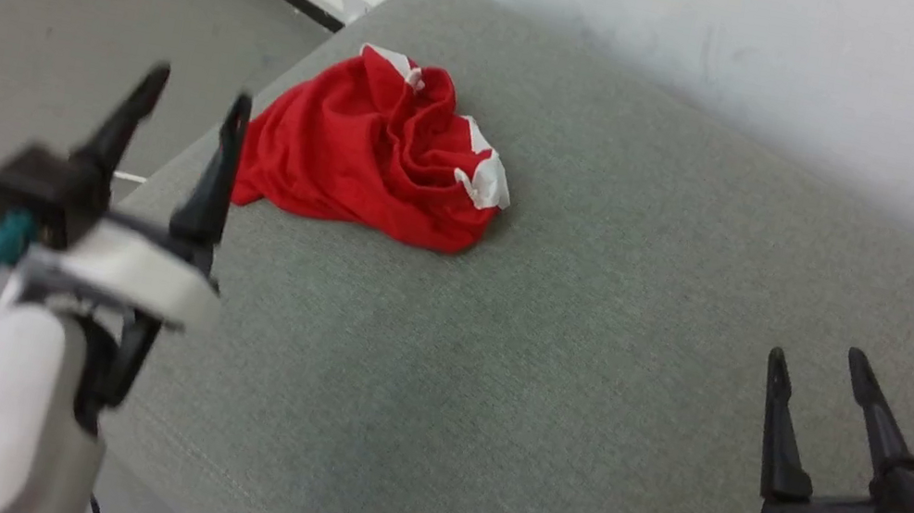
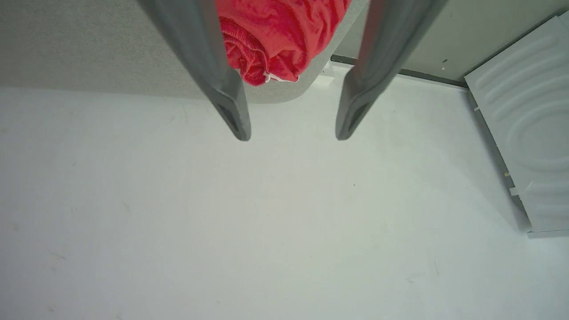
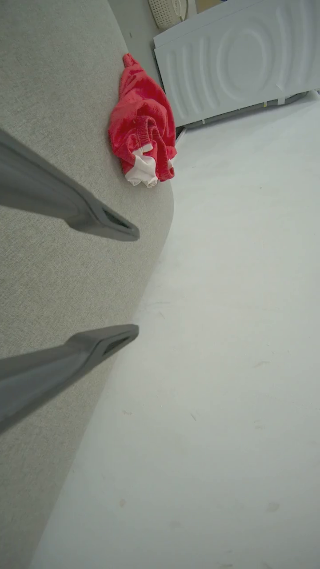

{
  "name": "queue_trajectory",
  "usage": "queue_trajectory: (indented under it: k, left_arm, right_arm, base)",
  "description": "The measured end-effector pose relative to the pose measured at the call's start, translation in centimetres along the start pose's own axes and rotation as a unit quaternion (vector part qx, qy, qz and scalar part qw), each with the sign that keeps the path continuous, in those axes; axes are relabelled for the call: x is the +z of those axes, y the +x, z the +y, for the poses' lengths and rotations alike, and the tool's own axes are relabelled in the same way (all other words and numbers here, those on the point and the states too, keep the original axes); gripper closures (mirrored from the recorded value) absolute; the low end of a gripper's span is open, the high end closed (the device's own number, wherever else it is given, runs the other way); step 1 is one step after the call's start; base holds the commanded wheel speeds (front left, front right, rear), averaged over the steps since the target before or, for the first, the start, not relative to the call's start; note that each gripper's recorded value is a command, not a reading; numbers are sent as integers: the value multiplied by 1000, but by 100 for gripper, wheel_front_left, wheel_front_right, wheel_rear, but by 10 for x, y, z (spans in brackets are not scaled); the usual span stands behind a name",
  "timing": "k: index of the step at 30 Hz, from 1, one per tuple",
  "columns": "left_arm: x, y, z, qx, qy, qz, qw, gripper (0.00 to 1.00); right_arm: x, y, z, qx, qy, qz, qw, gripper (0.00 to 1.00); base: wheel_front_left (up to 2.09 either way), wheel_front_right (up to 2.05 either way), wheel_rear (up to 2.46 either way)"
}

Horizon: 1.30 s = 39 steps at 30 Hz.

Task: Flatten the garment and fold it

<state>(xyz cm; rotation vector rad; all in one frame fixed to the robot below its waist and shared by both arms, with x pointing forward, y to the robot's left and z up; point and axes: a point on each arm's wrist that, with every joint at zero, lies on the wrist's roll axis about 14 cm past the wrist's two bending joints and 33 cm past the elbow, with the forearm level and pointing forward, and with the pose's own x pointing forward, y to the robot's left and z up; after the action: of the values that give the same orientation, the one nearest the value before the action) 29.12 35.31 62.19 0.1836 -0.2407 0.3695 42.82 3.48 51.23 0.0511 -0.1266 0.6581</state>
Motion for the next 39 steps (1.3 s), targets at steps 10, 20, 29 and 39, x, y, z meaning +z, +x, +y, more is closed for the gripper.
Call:
queue_trajectory:
  k: [10, 20, 29, 39]
  left_arm:
    - [-9, 86, -1, -46, 68, 90, 993, 0]
    - [-101, 110, -17, -68, 15, 266, 961, 0]
    - [-170, 108, -55, -90, -59, 382, 918, 0]
    - [-238, 83, -67, -84, -65, 504, 857, 0]
  right_arm:
    - [-14, 12, -17, -13, -6, 15, 1000, 0]
    - [-21, 13, -43, -42, -21, 28, 999, 0]
    - [-39, 8, -68, -70, -33, 55, 995, 0]
    - [-65, 2, -83, -88, -21, 84, 992, 0]
  base:
    - [0, 0, 0]
    - [0, 0, 0]
    - [0, 0, 0]
    - [0, 0, 0]
